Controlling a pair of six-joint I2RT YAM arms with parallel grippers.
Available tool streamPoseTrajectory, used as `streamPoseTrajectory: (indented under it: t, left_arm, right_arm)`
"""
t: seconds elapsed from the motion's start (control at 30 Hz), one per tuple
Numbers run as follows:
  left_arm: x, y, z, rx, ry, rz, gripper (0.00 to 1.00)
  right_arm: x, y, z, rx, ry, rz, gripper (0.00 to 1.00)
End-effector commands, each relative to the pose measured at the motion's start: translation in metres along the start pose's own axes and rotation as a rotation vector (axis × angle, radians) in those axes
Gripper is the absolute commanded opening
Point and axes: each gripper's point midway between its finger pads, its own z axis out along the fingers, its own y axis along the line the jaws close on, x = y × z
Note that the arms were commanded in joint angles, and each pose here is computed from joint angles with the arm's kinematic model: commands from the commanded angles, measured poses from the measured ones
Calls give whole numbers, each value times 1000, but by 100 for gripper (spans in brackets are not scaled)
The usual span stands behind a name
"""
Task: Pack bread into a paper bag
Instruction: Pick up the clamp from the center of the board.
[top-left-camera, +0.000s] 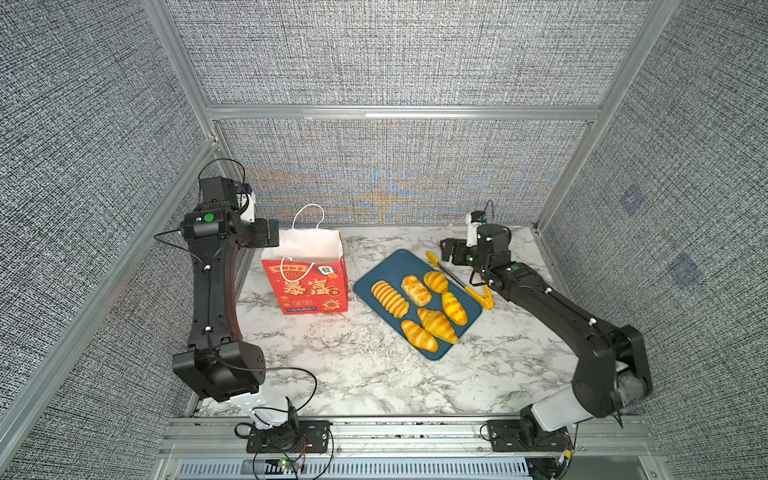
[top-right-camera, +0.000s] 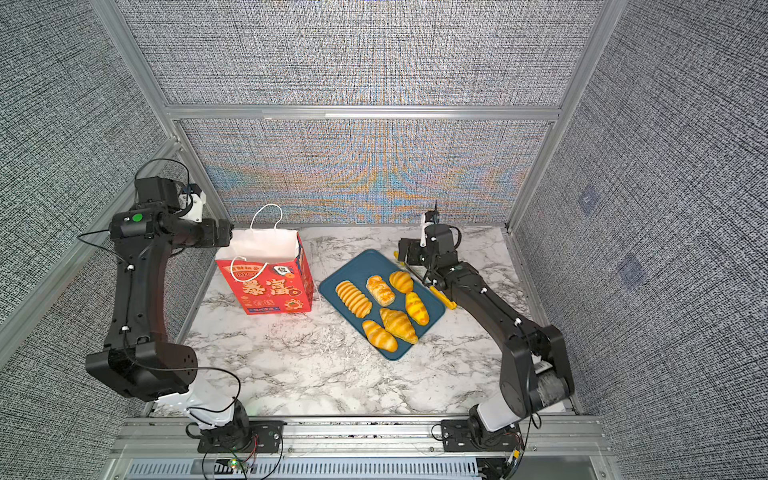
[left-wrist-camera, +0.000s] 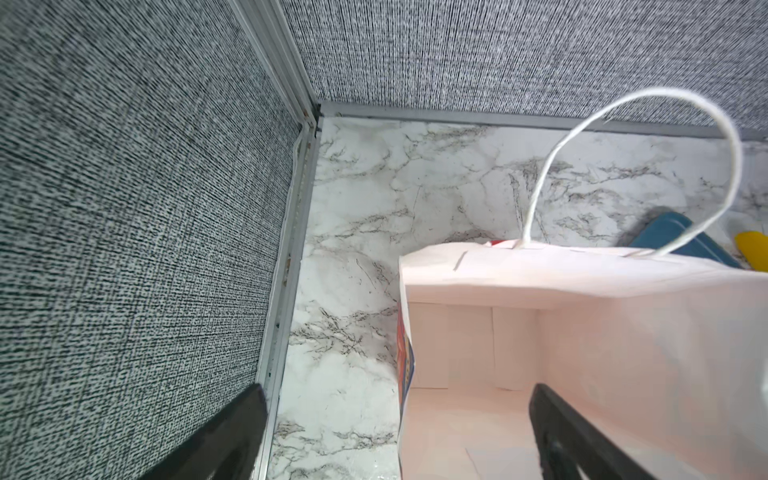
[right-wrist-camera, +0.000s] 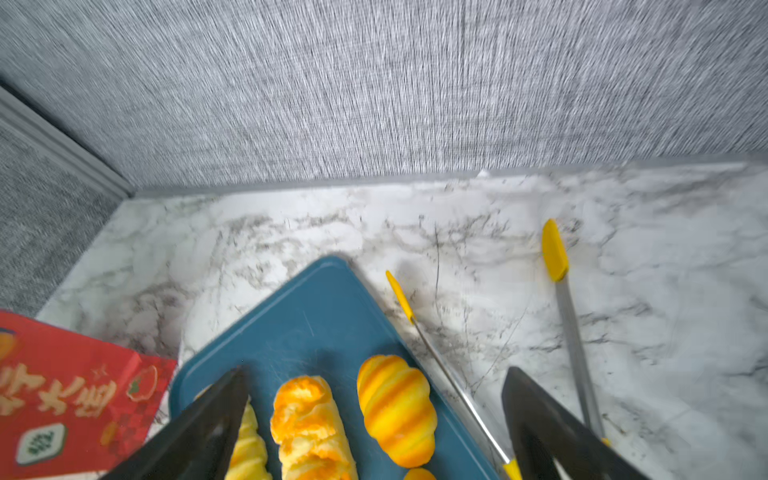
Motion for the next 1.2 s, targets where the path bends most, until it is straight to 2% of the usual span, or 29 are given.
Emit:
streamPoseTrajectory:
  t: [0.0, 0.1, 0.17, 0.27, 0.37, 0.5, 0.63, 0.8, 1.0, 1.17]
  left_arm:
    - [-25, 0, -11, -2, -133, -30, 100]
    - [-39, -3, -23, 15, -229, -80, 100]
    - [-50, -4, -34, 28, -301, -132, 100]
    - [-64, -16, -55, 104, -432, -167, 100]
    - [-67, -25, -73, 148, -525, -144, 100]
    - [-62, -18, -83, 107, -508, -212, 100]
    - [-51, -19, -93, 120, -535, -268, 100]
    - [-40, -31, -91, 178, -536, -280, 100]
    - [-34, -33, -84, 184, -515, -274, 100]
    - [-32, -36, -88, 192, -515, -262, 100]
  right_arm:
    - [-37, -10, -25, 46, -164, -18, 97]
    - [-40, -16, -26, -26, -132, 15, 98]
    - [-27, -22, -12, -76, -22, 4, 97]
    - [10, -57, 16, 27, 195, 34, 98]
    - [45, -93, 30, 134, 328, 40, 98]
    - [83, -119, 21, 172, 450, 47, 97]
    - [125, -141, 7, 191, 569, 51, 98]
    - [141, -133, 13, 106, 607, 45, 97]
    - [176, -136, 29, 65, 708, 48, 98]
    - [192, -146, 33, 125, 758, 32, 97]
